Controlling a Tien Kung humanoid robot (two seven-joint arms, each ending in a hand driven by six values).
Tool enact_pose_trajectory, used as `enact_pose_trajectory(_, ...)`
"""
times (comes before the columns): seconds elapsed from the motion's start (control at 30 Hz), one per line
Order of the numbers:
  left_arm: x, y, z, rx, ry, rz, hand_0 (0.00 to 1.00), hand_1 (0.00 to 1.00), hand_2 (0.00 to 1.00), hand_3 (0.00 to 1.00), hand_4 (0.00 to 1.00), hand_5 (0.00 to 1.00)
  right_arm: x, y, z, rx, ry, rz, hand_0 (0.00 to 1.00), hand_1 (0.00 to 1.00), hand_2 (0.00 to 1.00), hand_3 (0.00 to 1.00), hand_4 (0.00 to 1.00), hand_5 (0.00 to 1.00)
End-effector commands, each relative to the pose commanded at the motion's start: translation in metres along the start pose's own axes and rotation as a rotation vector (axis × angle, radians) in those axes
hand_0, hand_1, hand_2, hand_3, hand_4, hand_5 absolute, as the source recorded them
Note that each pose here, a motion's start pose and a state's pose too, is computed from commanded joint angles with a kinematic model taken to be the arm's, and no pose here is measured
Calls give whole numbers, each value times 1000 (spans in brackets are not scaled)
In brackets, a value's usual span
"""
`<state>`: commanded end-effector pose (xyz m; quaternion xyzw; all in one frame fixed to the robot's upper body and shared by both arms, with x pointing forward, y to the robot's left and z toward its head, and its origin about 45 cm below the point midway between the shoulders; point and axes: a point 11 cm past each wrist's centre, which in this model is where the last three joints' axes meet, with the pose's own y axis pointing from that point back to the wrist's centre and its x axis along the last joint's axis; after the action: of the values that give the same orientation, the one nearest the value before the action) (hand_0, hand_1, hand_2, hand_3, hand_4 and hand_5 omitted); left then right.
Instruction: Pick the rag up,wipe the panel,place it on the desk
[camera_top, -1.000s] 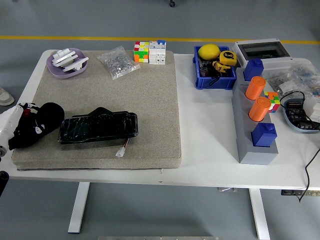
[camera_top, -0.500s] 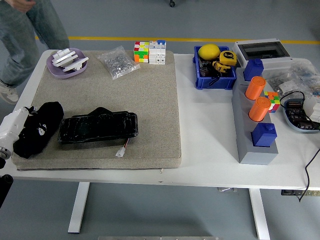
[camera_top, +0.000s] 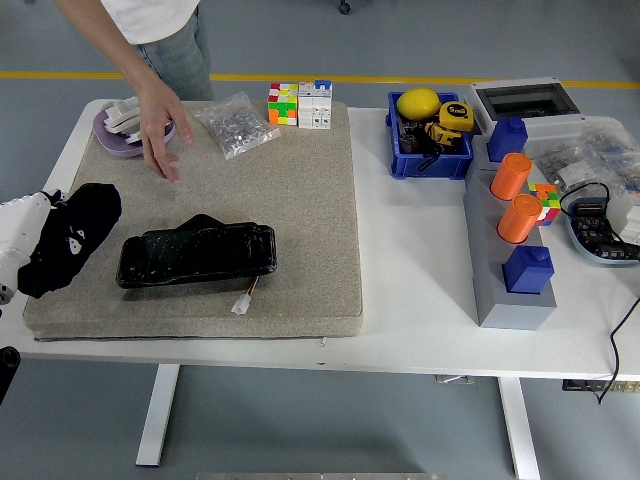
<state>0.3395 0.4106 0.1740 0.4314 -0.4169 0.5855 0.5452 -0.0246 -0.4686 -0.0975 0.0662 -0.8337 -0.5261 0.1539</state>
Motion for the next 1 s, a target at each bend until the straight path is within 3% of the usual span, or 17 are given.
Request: enact_pose_trajectory(1.0,-29,7,63,-150,37,-38,243,305,545,484,155,2,0,0,-8,20,-10,0,767,641,677,604,998,488)
